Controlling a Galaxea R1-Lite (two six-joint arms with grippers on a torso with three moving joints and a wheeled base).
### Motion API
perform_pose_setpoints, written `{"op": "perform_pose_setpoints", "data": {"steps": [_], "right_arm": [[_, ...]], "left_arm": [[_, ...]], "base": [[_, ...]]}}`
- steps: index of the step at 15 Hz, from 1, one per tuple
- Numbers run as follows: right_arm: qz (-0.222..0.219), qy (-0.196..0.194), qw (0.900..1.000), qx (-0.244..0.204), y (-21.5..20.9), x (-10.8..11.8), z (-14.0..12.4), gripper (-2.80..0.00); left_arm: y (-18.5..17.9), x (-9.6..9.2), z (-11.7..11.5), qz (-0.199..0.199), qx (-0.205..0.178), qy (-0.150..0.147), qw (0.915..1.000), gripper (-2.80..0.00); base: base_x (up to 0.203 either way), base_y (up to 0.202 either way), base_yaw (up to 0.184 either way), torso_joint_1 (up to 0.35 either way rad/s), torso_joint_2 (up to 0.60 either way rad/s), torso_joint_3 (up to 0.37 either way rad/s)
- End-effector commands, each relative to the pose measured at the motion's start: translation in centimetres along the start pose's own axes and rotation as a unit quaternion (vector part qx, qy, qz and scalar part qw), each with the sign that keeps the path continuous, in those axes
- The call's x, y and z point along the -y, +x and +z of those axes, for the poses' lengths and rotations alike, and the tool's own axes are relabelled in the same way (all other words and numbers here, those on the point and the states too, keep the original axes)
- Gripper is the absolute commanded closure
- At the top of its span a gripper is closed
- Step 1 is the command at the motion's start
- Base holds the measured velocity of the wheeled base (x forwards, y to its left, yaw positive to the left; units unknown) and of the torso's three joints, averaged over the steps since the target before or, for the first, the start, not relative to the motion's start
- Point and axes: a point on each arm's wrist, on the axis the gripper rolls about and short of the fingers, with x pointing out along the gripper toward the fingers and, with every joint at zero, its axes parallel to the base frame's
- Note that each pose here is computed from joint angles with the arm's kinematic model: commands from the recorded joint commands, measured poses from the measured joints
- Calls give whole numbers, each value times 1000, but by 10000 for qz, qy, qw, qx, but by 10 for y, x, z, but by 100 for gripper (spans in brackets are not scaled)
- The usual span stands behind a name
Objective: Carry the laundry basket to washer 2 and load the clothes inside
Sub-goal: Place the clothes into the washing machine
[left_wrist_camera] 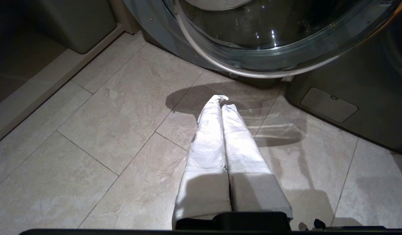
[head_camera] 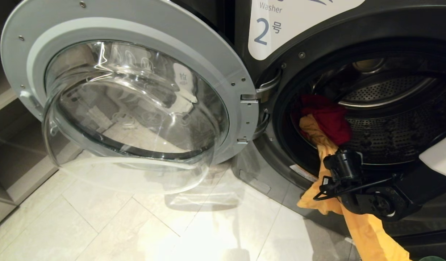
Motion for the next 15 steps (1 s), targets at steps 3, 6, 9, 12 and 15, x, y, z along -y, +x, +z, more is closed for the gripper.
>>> {"op": "perform_pose_setpoints", "data": {"steps": [3,6,9,12,15], "right_arm": [[55,77,9998,172,-13,5,10,0],[141,68,9996,253,-28,9,13,0],[285,98,9987,413,-43,5,16,0],[409,565,9880,1377,-56,-17,43,0],[421,550,9744,2139,-62,-30,60,0]], "left_arm": [[2,0,-11,-4,-195,3,9998,0],[2,0,-11,-4,-195,3,9998,0],[2,0,-11,-4,-195,3,9998,0],[2,0,-11,-4,-195,3,9998,0],[2,0,-11,-4,-195,3,9998,0]], "base": [[0,0,0,0,0,0],[0,0,0,0,0,0],[0,0,0,0,0,0],[0,0,0,0,0,0],[0,0,0,0,0,0]]}}
